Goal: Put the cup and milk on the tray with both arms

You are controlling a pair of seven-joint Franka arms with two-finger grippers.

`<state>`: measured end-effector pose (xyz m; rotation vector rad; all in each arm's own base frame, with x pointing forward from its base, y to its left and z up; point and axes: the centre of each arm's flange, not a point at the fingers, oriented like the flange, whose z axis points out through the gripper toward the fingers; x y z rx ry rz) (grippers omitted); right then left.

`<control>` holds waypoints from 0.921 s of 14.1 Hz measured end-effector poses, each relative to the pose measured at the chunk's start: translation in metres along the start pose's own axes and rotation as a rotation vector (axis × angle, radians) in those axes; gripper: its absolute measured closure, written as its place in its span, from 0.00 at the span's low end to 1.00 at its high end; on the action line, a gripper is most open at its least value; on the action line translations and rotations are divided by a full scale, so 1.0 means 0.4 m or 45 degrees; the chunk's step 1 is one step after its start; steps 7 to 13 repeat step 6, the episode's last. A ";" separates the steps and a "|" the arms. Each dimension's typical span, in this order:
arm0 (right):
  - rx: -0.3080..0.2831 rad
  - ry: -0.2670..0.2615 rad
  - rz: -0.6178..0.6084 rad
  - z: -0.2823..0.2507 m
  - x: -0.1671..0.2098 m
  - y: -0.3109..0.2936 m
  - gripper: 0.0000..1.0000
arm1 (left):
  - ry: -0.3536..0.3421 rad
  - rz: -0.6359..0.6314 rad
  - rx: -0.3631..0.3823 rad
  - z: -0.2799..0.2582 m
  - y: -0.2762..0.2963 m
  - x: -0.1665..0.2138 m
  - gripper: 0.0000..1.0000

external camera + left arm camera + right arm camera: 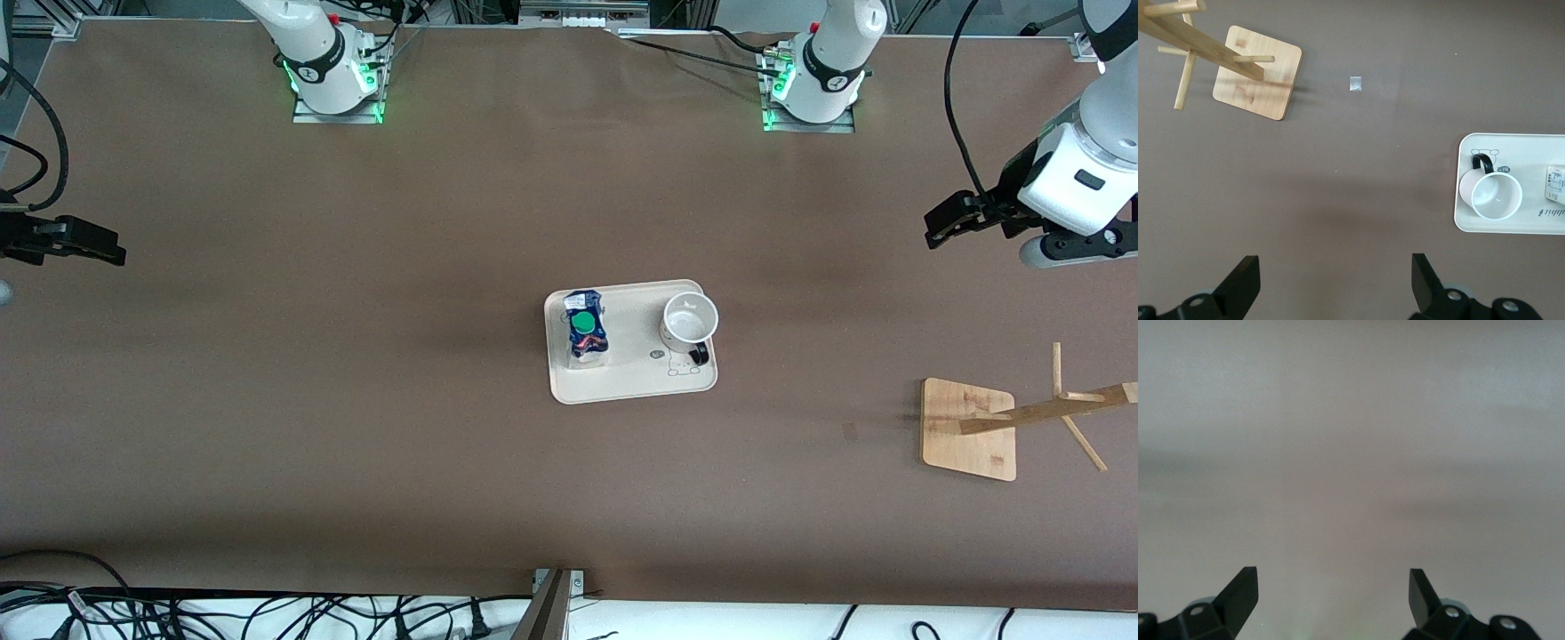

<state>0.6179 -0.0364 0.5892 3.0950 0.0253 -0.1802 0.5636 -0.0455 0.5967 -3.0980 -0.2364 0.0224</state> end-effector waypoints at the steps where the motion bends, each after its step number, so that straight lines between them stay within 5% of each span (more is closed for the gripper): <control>1: 0.000 0.000 0.000 0.000 0.000 0.000 0.00 | 0.013 -0.001 -0.003 -0.012 -0.001 0.001 0.00; 13: 0.000 0.001 0.000 0.000 0.000 0.001 0.00 | 0.031 0.012 -0.008 -0.031 0.013 -0.001 0.00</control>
